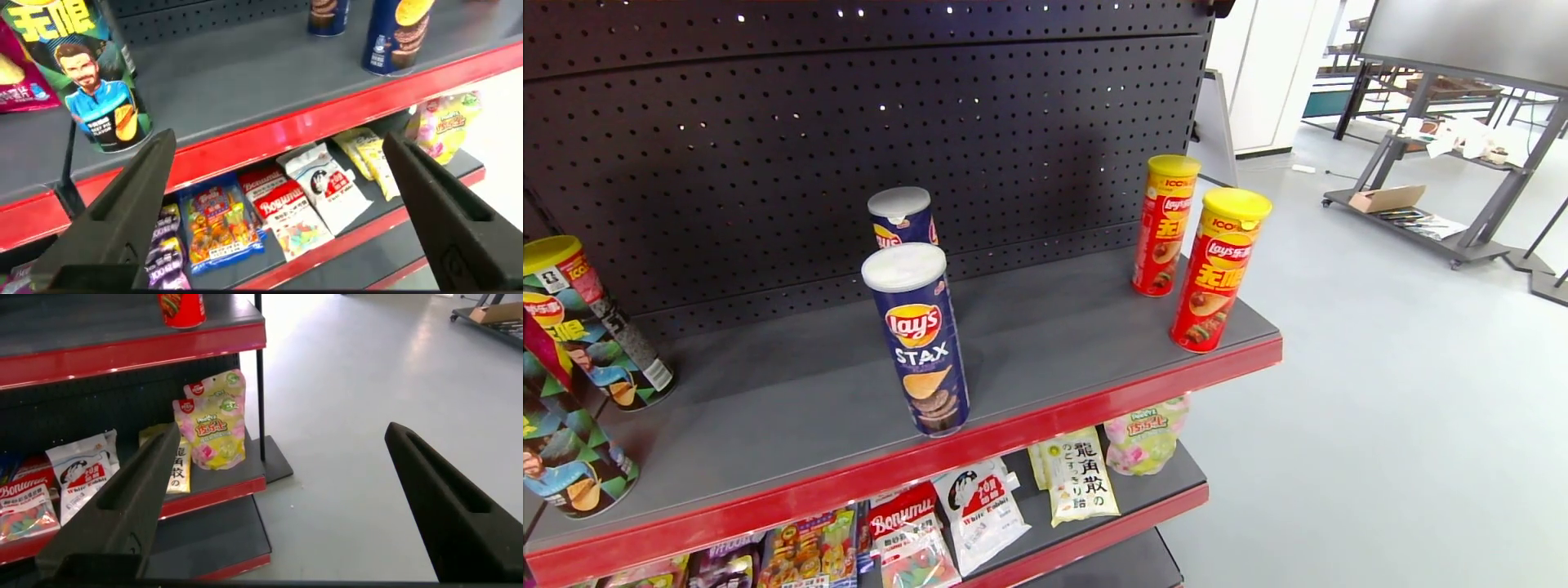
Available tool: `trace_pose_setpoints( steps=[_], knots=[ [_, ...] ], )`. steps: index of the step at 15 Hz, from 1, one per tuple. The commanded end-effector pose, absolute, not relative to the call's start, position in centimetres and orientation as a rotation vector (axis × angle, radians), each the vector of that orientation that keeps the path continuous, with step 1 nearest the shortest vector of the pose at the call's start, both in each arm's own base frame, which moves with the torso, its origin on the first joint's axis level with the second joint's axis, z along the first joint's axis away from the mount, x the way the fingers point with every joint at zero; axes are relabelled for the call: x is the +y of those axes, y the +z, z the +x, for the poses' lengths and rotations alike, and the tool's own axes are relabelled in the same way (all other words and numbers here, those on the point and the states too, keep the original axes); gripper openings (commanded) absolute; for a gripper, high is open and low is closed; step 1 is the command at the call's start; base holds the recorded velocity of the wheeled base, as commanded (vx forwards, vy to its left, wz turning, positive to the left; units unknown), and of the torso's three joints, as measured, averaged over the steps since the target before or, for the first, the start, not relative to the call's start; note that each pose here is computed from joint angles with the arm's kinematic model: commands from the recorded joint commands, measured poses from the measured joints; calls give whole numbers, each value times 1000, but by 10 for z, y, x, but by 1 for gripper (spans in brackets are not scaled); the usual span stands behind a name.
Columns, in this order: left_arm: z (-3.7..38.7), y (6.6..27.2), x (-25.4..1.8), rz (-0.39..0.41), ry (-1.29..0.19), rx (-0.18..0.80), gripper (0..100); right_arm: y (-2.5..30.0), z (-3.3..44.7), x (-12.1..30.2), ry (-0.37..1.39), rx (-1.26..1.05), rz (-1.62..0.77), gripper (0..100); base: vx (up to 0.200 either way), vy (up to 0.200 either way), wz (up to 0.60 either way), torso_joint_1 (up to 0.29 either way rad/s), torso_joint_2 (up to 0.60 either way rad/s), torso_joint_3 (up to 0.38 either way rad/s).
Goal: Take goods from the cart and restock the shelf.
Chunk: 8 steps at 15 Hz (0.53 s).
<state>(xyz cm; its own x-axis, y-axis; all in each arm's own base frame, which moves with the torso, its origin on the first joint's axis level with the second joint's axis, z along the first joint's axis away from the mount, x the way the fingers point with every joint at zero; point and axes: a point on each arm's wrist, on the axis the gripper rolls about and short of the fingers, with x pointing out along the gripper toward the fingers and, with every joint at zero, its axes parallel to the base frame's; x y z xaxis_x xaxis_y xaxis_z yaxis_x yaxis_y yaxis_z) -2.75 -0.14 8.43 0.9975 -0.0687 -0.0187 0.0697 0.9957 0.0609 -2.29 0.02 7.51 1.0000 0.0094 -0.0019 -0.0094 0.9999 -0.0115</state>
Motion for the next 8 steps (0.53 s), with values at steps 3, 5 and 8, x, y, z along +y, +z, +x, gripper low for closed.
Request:
trace_pose_setpoints(
  steps=[3, 5, 8],
  knots=[
    [-27, 84, -1, 58, -77, 19, 100, 75, -23, 0, 9, 3, -12, 100, 0, 0, 600, 4, 2, 4],
    [-27, 84, -1, 56, -77, 19, 100, 75, -23, 0, 9, 3, -12, 100, 0, 0, 600, 5, 0, -5],
    [-27, 84, -2, 56, -77, 19, 100, 75, -23, 0, 9, 3, -12, 100, 0, 0, 600, 2, -1, 5]
  ],
)
